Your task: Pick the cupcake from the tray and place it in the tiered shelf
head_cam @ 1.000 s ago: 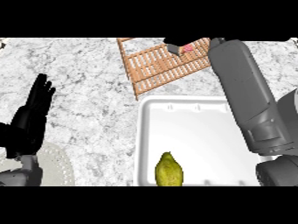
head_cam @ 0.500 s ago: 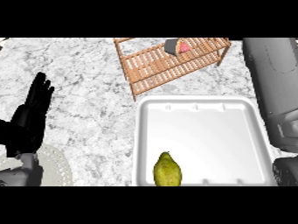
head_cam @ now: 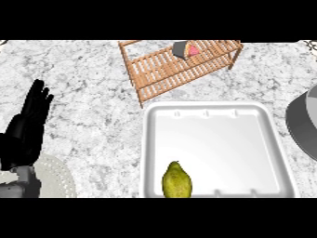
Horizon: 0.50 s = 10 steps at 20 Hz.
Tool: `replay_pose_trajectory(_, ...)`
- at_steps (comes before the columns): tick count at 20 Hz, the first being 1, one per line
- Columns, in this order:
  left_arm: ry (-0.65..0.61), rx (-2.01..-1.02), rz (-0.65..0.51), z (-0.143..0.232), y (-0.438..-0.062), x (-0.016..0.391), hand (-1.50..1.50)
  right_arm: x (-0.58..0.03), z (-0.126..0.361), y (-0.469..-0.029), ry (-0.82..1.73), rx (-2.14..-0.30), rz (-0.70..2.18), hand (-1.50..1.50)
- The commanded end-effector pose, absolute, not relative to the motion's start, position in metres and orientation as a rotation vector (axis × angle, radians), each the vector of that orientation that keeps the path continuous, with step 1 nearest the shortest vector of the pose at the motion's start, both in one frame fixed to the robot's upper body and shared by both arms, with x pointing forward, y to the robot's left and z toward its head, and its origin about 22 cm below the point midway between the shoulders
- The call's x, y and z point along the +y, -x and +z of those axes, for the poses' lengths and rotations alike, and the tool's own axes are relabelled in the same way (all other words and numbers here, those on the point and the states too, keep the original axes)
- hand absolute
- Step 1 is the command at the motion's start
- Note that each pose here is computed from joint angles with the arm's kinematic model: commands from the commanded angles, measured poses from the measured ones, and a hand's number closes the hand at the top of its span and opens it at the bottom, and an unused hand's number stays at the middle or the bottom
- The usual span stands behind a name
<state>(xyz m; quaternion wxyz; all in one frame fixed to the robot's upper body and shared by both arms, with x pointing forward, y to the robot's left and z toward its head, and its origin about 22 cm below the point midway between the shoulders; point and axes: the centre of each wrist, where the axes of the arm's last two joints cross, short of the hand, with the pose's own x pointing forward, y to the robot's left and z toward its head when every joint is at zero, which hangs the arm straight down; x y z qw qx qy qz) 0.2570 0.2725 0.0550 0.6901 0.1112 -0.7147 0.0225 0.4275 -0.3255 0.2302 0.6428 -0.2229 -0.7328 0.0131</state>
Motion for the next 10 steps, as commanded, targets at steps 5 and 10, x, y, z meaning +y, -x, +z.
replay_pose_trajectory(5,-0.256,-1.6,0.031,0.054,-0.254,0.275,0.0,-0.412,0.231,-0.382,0.454,-1.692,0.055,-1.5)
replay_pose_trajectory(10,-0.254,-1.619,0.04,0.062,-0.25,0.268,0.0,-0.437,0.236,-0.368,0.438,-1.702,0.056,-1.5)
